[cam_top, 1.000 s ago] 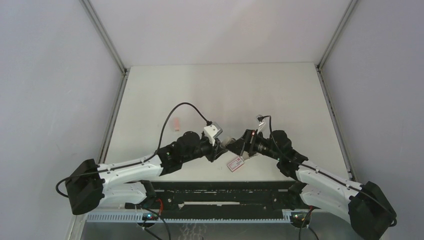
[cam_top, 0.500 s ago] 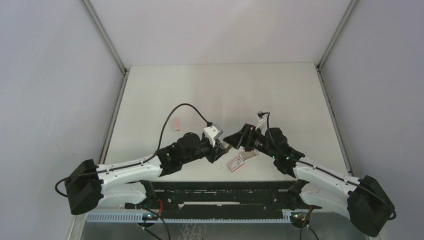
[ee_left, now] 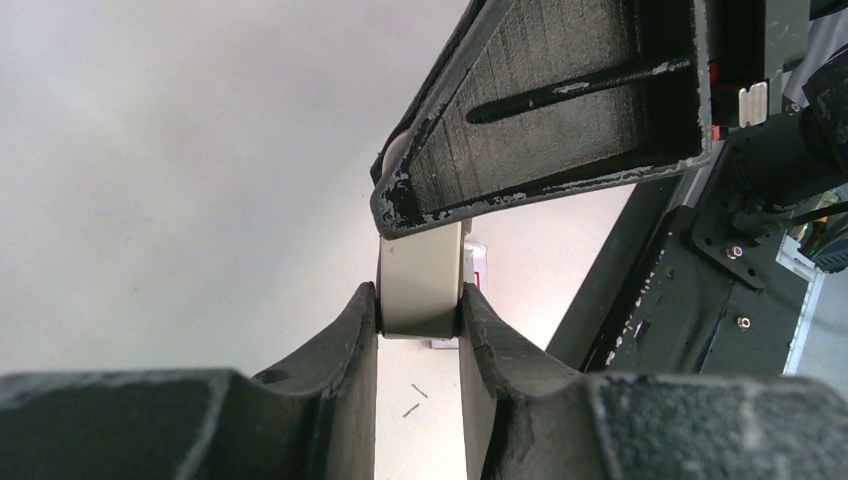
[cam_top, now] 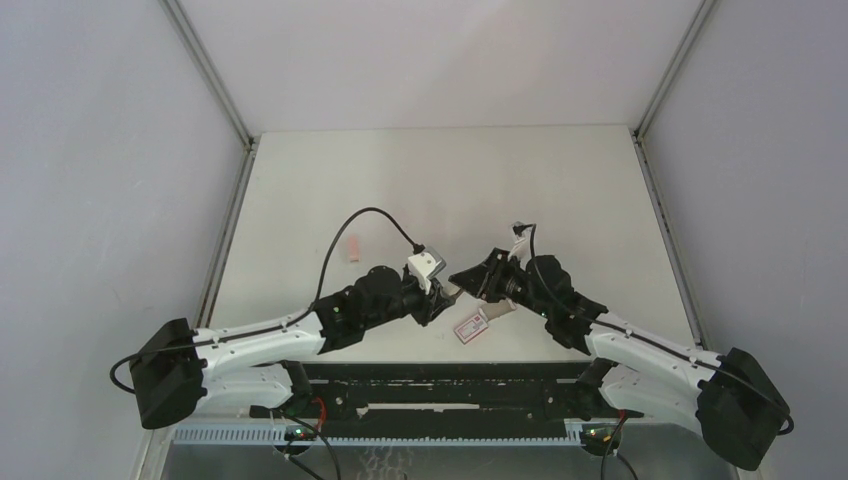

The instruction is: Load the staples into the stapler

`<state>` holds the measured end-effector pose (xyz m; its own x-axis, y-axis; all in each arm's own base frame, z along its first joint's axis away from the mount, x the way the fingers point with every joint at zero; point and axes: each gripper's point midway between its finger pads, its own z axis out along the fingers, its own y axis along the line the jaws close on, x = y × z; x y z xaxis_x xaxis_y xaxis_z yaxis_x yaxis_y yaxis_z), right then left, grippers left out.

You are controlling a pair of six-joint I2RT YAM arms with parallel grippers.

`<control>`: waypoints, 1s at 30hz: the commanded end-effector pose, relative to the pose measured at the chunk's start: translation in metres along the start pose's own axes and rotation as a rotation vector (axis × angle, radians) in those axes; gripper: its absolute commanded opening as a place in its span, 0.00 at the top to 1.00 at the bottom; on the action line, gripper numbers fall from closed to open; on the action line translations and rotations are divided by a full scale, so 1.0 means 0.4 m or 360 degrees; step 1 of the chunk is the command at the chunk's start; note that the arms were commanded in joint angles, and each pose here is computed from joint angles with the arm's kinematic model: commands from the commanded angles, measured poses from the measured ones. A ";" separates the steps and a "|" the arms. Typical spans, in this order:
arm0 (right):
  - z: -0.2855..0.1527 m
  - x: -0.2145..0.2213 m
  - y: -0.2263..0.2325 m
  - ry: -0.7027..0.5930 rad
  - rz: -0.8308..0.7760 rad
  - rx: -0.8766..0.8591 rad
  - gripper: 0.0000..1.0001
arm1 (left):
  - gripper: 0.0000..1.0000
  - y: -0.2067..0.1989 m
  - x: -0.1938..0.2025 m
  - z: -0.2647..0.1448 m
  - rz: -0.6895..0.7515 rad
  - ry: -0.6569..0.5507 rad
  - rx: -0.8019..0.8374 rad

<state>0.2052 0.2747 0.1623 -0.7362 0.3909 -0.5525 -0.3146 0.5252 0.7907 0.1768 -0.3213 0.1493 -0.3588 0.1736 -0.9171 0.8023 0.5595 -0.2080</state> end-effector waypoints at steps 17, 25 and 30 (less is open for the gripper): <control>-0.106 -0.201 -0.077 -0.0321 -0.0450 0.0310 0.05 | 1.00 0.314 0.039 -0.074 -0.0339 0.0074 -0.0998; -0.124 -0.217 -0.201 -0.0249 -0.0509 0.0557 0.06 | 1.00 0.464 0.109 -0.088 -0.0539 0.0203 -0.1271; -0.125 -0.226 -0.243 -0.0229 -0.0577 0.0644 0.06 | 0.98 0.494 0.134 -0.055 -0.0543 0.0300 -0.1269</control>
<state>0.2609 0.1568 0.1375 -0.5738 0.2712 -0.7728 -0.2208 0.8574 0.4648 0.2777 -0.1643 0.0441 -0.6827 0.0418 -0.7295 0.0928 0.9952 -0.0299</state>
